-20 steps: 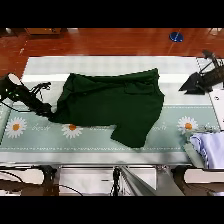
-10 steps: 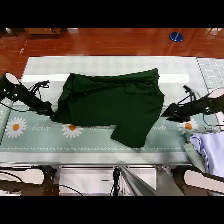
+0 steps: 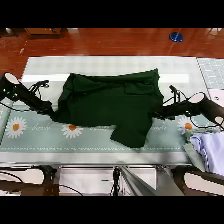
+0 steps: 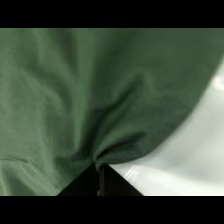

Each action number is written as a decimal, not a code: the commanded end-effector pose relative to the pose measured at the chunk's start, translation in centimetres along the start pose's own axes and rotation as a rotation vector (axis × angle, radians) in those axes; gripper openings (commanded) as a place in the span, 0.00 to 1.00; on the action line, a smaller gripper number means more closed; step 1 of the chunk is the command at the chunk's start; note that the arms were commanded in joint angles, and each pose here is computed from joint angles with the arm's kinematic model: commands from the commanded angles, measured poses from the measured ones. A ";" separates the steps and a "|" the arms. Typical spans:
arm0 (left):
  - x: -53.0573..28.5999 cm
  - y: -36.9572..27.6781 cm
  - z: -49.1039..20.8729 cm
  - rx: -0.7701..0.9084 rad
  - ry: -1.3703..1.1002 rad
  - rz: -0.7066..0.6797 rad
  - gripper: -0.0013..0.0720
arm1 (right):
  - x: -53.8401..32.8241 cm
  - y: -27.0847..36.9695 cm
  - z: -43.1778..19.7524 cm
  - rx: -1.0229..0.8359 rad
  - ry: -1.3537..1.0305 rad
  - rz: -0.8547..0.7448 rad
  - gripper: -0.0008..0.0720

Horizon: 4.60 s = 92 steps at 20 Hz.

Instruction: Fold the shirts.

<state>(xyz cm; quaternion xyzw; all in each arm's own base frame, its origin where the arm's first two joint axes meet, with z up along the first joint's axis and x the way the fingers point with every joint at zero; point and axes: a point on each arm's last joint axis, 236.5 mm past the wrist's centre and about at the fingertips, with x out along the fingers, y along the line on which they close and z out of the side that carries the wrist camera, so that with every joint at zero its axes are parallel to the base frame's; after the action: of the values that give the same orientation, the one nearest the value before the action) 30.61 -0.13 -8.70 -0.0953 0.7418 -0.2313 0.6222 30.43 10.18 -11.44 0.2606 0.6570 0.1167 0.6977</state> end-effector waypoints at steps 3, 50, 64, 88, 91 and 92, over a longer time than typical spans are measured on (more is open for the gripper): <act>-6.4 -4.1 5.1 0.037 -0.281 -0.062 0.04 | -7.9 5.2 4.5 -0.160 -0.255 0.046 0.04; -14.5 -11.9 5.8 -0.129 -0.849 -0.010 0.04 | -26.5 5.0 14.4 -0.210 -0.455 -0.248 0.04; -11.5 -5.5 19.0 -0.221 -1.065 0.035 0.04 | -16.6 0.4 26.6 -0.184 -0.600 -0.258 0.04; -5.1 -8.6 22.0 -0.009 -0.669 -0.114 0.04 | -14.8 -3.3 21.7 -0.242 -0.339 -0.397 0.04; -3.7 -7.7 16.8 -0.038 -0.423 -0.093 0.04 | -15.7 -4.4 17.1 -0.209 -0.166 -0.454 0.04; -3.1 -7.4 15.4 -0.043 -0.357 -0.084 0.04 | -15.5 -4.6 16.3 -0.195 -0.137 -0.452 0.04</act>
<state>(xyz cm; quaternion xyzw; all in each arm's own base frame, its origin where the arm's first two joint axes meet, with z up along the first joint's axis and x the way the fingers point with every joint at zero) 50.96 -9.60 -3.54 -0.1969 0.5110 -0.2057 0.8111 48.42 -4.55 -0.41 0.0562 0.5668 0.0109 0.8218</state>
